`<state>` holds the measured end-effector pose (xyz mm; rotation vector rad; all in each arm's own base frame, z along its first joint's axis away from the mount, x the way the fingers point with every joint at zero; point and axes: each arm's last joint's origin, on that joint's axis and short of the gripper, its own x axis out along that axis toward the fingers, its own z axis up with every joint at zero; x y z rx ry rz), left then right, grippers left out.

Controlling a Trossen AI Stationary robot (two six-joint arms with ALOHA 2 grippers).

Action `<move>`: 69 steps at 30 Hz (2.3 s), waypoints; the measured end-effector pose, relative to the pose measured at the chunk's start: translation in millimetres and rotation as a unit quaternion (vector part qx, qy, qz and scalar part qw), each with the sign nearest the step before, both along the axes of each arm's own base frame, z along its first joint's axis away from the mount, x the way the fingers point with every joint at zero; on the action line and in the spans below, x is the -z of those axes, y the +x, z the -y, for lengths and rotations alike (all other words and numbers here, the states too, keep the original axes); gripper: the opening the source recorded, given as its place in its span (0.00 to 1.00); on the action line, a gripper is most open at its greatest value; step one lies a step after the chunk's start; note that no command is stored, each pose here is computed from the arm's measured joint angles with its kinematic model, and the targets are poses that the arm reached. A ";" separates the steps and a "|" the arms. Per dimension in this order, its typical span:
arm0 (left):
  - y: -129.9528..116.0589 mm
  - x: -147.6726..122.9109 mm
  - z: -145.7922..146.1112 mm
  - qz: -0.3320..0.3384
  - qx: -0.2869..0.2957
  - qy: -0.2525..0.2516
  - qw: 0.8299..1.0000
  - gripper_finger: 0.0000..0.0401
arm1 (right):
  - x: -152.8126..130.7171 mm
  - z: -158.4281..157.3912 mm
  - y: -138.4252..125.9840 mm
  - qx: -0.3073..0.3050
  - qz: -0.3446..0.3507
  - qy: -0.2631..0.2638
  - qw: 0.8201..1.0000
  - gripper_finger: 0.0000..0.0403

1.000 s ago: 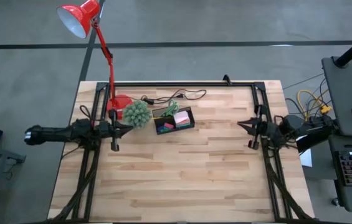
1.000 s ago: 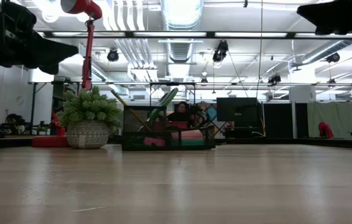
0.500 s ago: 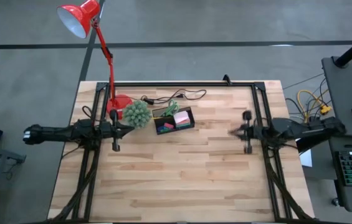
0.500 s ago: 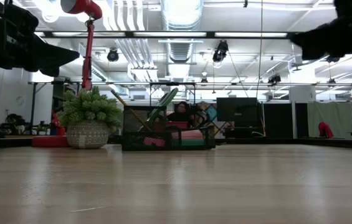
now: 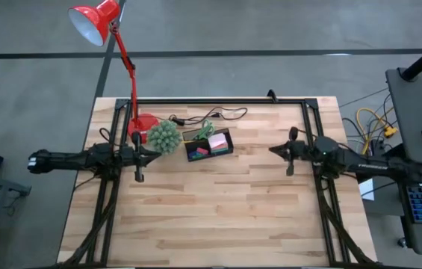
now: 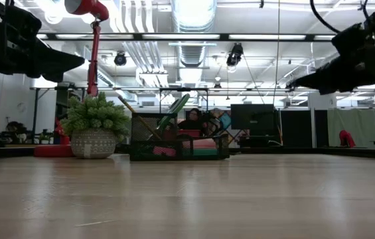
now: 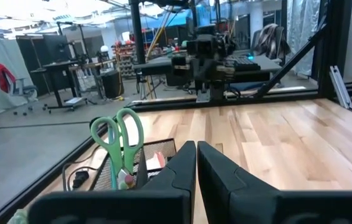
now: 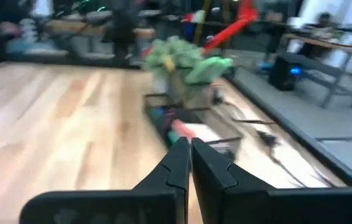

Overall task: Pick and place office supplies into organizer
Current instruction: Return to Home Position

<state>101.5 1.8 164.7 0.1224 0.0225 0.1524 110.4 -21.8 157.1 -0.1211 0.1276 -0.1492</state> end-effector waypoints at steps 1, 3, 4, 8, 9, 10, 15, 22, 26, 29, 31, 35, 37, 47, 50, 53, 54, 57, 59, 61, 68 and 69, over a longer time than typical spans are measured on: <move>0.0 0.4 0.0 -0.002 0.000 0.000 1.000 0.00 | -0.8 2.5 -0.9 0.013 0.005 0.006 1.000 0.02; -0.2 0.3 0.0 -0.001 0.001 0.000 1.000 0.00 | -6.4 6.0 -2.6 0.031 0.037 0.015 0.999 0.02; -0.2 0.4 0.0 -0.002 0.000 0.000 1.000 0.00 | -8.5 6.8 -3.6 0.033 0.049 0.020 0.998 0.02; -0.2 0.6 0.0 -0.002 0.001 -0.004 1.000 0.00 | -13.7 5.5 -7.2 0.020 0.079 0.026 0.996 0.02; -0.1 0.8 0.0 -0.003 0.001 -0.004 1.000 0.00 | -14.4 5.0 -8.2 0.020 0.084 0.027 0.996 0.02; -0.1 0.9 0.0 -0.004 0.001 -0.004 1.000 0.00 | -14.9 4.3 -9.1 0.018 0.088 0.028 0.996 0.02; -0.2 0.7 0.0 -0.002 0.001 -0.004 1.000 0.00 | -13.5 1.2 -15.5 0.013 0.089 0.028 0.996 0.02; -0.3 0.2 -0.1 0.000 -0.001 -0.005 1.000 0.00 | -11.5 2.1 -15.4 0.029 0.075 0.017 0.997 0.02; -0.2 0.3 0.2 0.000 0.004 -0.006 1.000 0.00 | -11.6 2.4 -15.4 0.035 0.073 0.001 0.997 0.02; -0.1 0.4 0.5 -0.001 0.007 -0.006 1.000 0.00 | -11.8 2.4 -15.5 0.035 0.072 -0.013 0.997 0.02; 0.0 0.6 0.5 -0.001 0.007 -0.006 1.000 0.00 | -11.8 2.5 -15.6 0.035 0.070 -0.023 0.997 0.02; 0.0 0.4 0.4 -0.001 0.007 -0.005 1.000 0.00 | -11.8 2.5 -15.5 0.034 0.066 -0.040 0.996 0.02; 0.0 0.4 0.4 -0.001 0.007 -0.005 1.000 0.00 | -11.8 2.7 -15.5 0.037 0.064 -0.049 0.996 0.02; 0.0 0.2 0.4 0.000 0.007 -0.005 1.000 0.00 | -11.7 2.7 -15.4 0.036 0.059 -0.072 0.995 0.02; 0.0 0.1 0.4 0.001 0.007 -0.005 1.000 0.00 | -11.7 2.7 -15.5 0.038 0.064 -0.047 0.996 0.02; 0.1 0.1 0.4 0.001 0.007 -0.005 1.000 0.00 | -11.9 2.7 -15.6 0.037 0.064 -0.055 0.996 0.02; 0.0 0.0 0.4 0.001 0.007 -0.005 1.000 0.00 | -11.9 2.7 -15.5 0.037 0.062 -0.064 0.995 0.02; 0.1 0.0 0.4 0.001 0.007 -0.005 1.000 0.00 | -11.8 2.7 -15.5 0.036 0.056 -0.089 0.994 0.02; 0.1 0.0 0.4 0.001 0.007 -0.005 1.000 0.00 | -11.8 2.7 -15.5 0.036 0.057 -0.085 0.994 0.02; 0.1 0.0 0.4 0.001 0.007 -0.005 1.000 0.00 | -11.8 2.7 -15.5 0.037 0.061 -0.067 0.995 0.02; 0.0 0.0 0.4 0.001 0.007 -0.005 1.000 0.00 | -11.8 2.7 -15.5 0.038 0.069 -0.028 0.997 0.02; 0.0 0.0 0.4 0.001 0.007 -0.005 1.000 0.00 | -11.8 2.7 -15.5 0.038 0.069 -0.028 0.997 0.02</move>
